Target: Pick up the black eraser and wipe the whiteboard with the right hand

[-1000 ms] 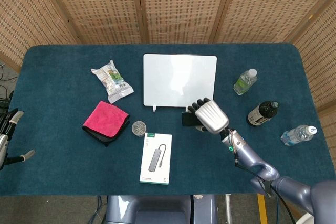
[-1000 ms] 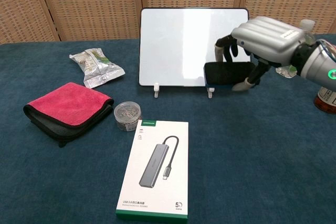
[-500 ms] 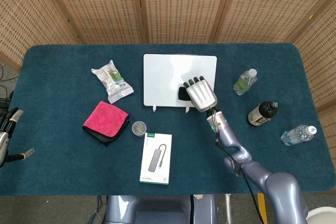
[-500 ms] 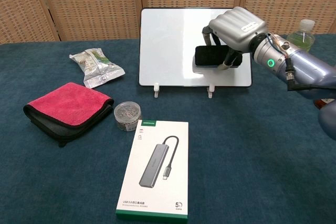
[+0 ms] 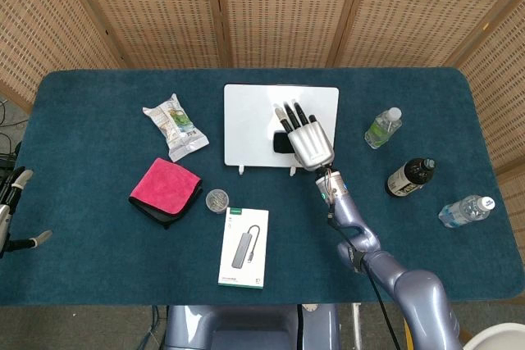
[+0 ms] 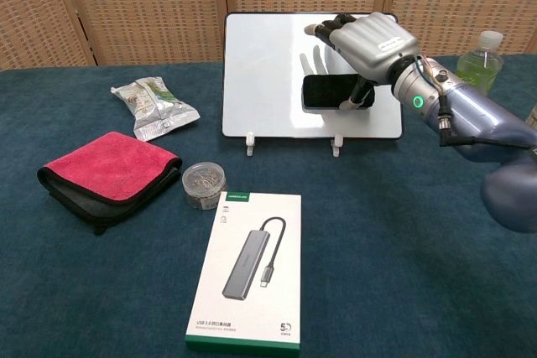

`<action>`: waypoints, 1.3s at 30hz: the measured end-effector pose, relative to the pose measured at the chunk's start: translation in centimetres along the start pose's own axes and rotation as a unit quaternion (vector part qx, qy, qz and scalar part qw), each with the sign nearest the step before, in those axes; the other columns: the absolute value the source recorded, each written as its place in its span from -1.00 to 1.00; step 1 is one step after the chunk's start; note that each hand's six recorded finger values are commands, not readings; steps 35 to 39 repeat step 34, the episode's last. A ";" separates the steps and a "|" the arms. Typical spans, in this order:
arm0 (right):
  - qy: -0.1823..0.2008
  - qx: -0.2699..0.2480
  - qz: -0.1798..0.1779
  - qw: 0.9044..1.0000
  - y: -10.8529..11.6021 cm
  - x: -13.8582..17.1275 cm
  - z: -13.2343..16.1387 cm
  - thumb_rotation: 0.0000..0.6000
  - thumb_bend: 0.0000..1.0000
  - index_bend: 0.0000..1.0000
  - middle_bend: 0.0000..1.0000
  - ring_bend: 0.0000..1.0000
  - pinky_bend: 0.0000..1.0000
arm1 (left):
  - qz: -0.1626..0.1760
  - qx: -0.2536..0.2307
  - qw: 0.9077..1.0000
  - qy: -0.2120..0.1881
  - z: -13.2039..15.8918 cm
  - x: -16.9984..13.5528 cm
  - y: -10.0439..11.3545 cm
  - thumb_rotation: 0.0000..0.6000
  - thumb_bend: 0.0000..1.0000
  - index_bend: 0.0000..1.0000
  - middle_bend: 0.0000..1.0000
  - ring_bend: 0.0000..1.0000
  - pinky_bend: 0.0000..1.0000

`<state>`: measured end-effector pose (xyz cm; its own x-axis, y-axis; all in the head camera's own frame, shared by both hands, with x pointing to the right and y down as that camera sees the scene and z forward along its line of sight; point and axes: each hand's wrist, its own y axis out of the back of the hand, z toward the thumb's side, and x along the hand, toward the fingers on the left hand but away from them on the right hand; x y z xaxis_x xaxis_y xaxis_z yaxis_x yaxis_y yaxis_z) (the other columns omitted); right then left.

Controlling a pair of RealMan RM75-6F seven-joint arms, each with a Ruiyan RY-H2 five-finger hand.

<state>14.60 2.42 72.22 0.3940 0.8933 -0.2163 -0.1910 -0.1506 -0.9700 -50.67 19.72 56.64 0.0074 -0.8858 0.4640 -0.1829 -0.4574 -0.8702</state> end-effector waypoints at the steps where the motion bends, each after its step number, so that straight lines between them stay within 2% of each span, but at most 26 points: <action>1: -0.002 -0.002 -0.005 1.000 0.1 0.2 -0.1 1.00 -1.00 -1.00 -0.84 -0.82 -0.17 | 0.001 0.000 1.000 -0.001 0.0 0.0 0.0 1.00 -1.00 -1.00 -1.00 -1.00 -1.00; 12: -0.005 -0.033 -0.048 0.998 2.1 2.7 -0.9 1.00 -1.00 -1.00 -0.83 -0.81 -0.19 | 0.003 -0.002 1.000 -0.012 0.4 -0.5 0.2 1.00 -1.00 -1.00 -1.00 -1.00 -1.00; 14: -0.001 -0.056 -0.051 0.997 2.8 3.9 -1.1 1.00 -1.00 -1.00 -0.88 -0.82 -0.29 | 0.005 -0.004 1.000 -0.015 0.4 -0.7 0.3 1.00 -1.00 -1.00 -1.00 -1.00 -1.00; 17: 0.006 -0.100 -0.048 0.994 4.3 6.1 -1.5 1.00 -1.00 -1.00 -0.99 -0.96 -0.57 | 0.005 -0.005 1.000 -0.018 0.5 -0.9 0.4 1.00 -1.00 -1.00 -1.00 -1.00 -1.00; 20: 0.011 -0.147 -0.036 0.988 6.2 9.3 -2.8 1.00 -1.00 -1.00 -1.00 -1.00 -0.86 | 0.004 -0.003 1.000 -0.022 0.7 -1.0 0.3 1.00 -1.00 -1.00 -1.00 -1.00 -1.00; 23: 0.000 -0.172 -0.016 0.985 8.1 13.4 -5.9 1.00 -1.00 -1.00 -1.00 -1.00 -0.99 | 0.004 -0.002 1.000 -0.027 0.8 -1.2 0.3 1.00 -1.00 -1.00 -1.00 -1.00 -1.00; 28: -0.055 -0.195 0.024 0.979 8.8 21.5 -11.5 1.00 -1.00 -1.00 -1.00 -1.00 -1.00 | 0.003 0.002 0.999 -0.034 1.1 -1.4 0.2 1.00 -1.00 -1.00 -1.00 -1.00 -1.00; 34: -0.124 -0.220 0.067 0.965 8.0 28.8 -14.5 1.00 -1.00 -1.00 -1.00 -1.00 -1.00 | 0.009 0.014 0.999 -0.046 1.9 -1.9 0.2 1.00 -1.00 -1.00 -1.00 -1.00 -1.00; 39: -0.124 -0.220 0.067 0.965 8.0 28.8 -14.5 1.00 -1.00 -1.00 -1.00 -1.00 -1.00 | 0.009 0.014 0.999 -0.046 1.9 -1.9 0.2 1.00 -1.00 -1.00 -1.00 -1.00 -1.00</action>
